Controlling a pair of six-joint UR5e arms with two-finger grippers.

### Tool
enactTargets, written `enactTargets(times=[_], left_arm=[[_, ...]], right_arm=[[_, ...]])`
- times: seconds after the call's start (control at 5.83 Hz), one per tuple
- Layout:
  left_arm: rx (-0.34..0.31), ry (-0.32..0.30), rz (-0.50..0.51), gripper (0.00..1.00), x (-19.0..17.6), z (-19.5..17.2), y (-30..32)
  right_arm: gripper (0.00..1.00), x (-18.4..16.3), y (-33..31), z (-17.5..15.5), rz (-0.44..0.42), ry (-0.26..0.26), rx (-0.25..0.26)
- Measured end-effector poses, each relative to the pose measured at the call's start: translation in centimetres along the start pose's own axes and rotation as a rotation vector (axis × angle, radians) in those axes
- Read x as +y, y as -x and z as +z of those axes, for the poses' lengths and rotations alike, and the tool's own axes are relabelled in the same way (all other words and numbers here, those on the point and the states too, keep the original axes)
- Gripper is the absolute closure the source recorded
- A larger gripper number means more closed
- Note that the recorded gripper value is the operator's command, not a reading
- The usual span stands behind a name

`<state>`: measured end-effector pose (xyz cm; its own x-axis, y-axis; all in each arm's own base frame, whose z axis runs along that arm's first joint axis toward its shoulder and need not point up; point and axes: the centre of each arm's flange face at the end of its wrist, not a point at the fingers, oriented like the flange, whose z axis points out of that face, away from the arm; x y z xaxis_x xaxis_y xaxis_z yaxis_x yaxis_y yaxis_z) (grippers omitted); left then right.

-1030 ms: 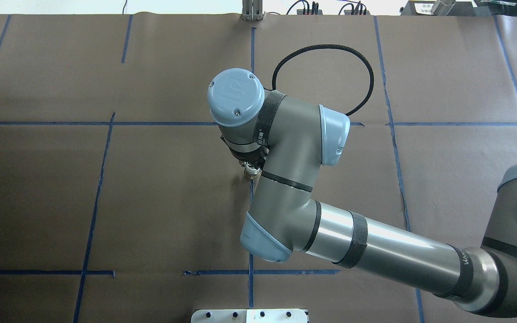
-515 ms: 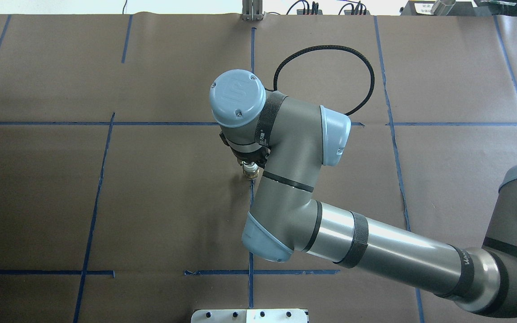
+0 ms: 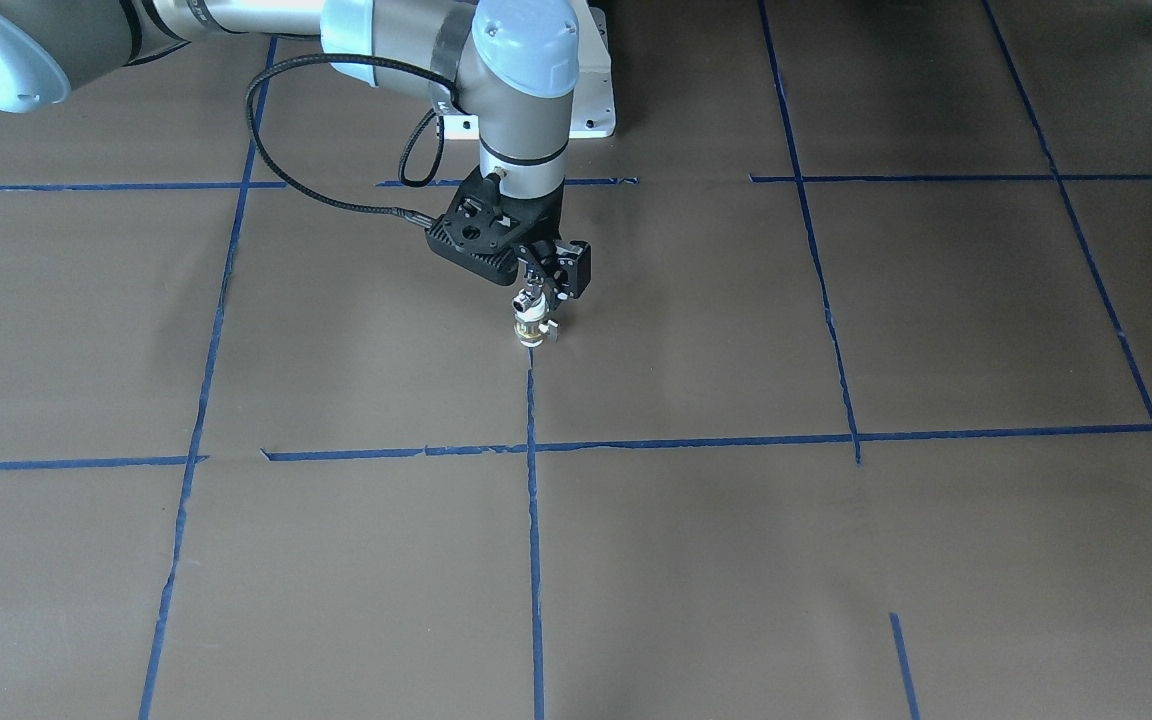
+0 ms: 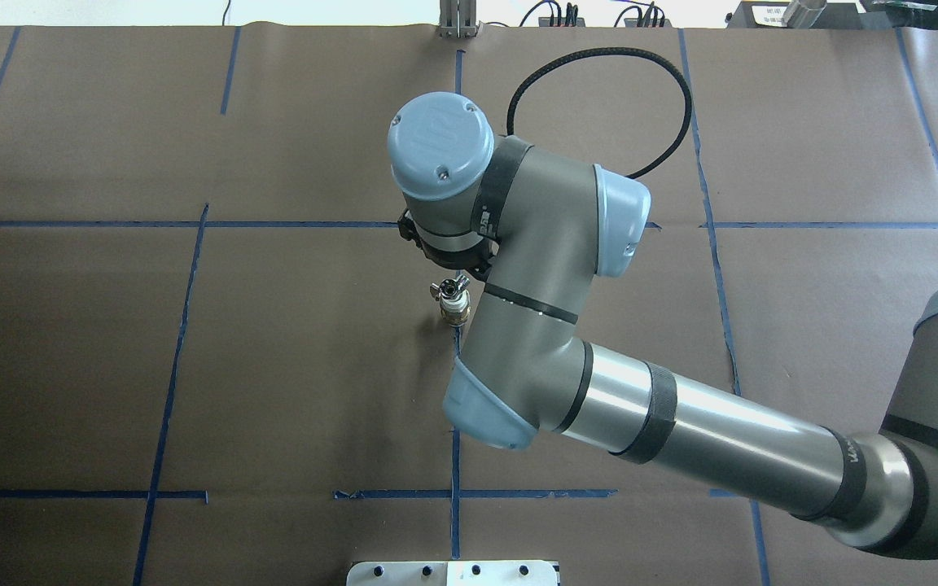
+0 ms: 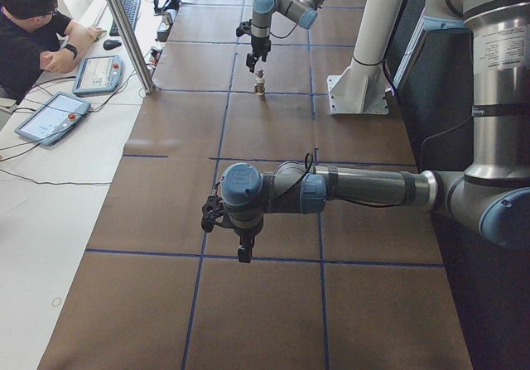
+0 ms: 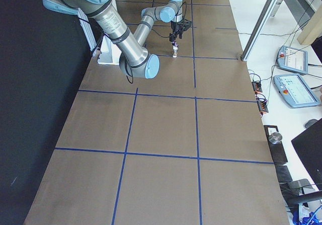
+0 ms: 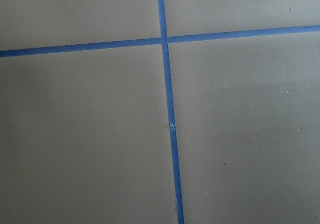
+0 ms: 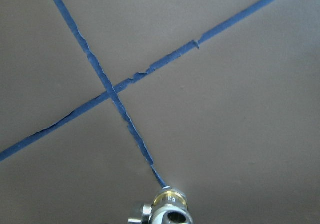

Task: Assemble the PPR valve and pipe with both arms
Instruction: 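Open the right gripper and raise it away from the assembly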

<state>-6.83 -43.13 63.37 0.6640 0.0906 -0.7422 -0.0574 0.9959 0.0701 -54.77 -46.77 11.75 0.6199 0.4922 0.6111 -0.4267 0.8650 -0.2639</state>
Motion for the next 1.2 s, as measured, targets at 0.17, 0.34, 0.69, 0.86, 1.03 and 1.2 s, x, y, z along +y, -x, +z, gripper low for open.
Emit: enactTargets(times=[0.17,0.34,0.69,0.86,1.03,1.2], left_arm=[[0.002,0.006,-0.002,0.0,0.2,0.3,0.3],[0.002,0.014,-0.008,0.0,0.5,0.7,0.7],[-0.003,0.026,-0.02,0.0,0.8,1.2,1.3],[-0.005,0.036,-0.032,0.0,1.0,1.6,1.7],[-0.007,0.043,-0.039,0.0,1.4,1.9,2.0],[-0.018,0.048,-0.04,0.0,1.7,2.0,2.2]], right_arm=[[0.01,-4.4,-1.2,-0.7,-0.086,0.041,0.005],[0.01,-10.0,-3.6,-1.2,-0.168,0.085,0.011],[0.0,-22.0,-11.8,-0.8,-0.341,0.113,0.035],[0.0,-28.2,-17.9,-0.6,-0.438,0.133,0.041],[0.0,-33.3,-25.2,-0.1,-0.551,0.146,0.053],[0.0,-36.9,-32.7,0.2,-0.652,0.163,0.058]])
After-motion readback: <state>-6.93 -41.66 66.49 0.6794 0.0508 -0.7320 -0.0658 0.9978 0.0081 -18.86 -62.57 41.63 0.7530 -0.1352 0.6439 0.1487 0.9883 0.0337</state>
